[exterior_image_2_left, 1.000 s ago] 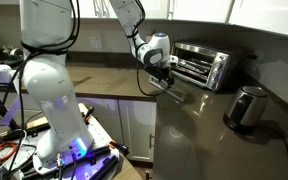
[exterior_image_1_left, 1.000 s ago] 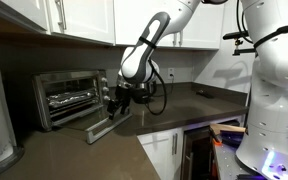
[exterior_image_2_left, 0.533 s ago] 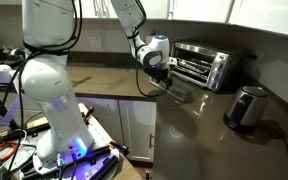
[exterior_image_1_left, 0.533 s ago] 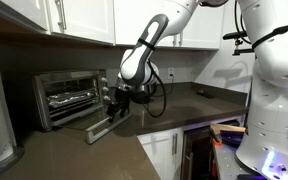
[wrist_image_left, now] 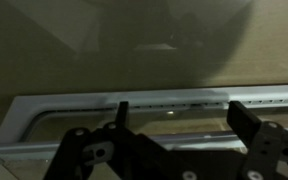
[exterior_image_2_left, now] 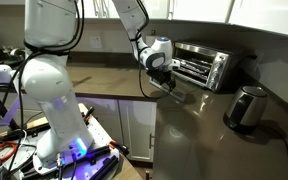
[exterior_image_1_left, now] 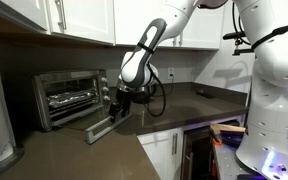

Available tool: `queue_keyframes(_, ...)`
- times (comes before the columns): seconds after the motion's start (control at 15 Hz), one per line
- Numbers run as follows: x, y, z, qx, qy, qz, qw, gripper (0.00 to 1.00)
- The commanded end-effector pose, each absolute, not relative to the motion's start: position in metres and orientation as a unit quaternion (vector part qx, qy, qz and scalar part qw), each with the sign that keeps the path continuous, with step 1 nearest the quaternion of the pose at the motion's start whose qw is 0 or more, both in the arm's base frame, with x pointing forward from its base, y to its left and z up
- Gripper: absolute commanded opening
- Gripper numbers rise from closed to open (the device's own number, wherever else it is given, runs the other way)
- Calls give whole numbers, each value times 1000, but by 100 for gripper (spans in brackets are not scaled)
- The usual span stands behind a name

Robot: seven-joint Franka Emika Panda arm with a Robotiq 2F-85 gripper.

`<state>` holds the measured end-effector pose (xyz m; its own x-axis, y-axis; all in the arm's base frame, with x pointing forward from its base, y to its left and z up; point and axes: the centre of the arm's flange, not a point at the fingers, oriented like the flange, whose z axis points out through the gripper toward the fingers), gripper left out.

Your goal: Close the oven

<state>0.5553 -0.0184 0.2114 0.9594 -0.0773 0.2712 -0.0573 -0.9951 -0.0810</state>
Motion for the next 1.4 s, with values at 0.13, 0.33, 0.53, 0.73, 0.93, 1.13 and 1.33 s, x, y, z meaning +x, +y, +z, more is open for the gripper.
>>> queue_keyframes(0.13, 560, -16, 218, -987, 26, -156, 12, 100)
queue_keyframes(0.33, 561, -15, 221, -987, 23, -157, 6, 100)
queue_keyframes(0.53, 561, -13, 228, -987, 21, -161, -4, 100)
queue_keyframes(0.73, 559, -11, 237, -986, 19, -165, -16, 100)
queue_keyframes(0.93, 556, -9, 247, -986, 17, -166, -24, 100)
queue_keyframes(1.13, 556, -9, 256, -985, 13, -168, -21, 100)
queue_keyframes(1.33, 557, -10, 262, -985, 13, -173, -20, 100)
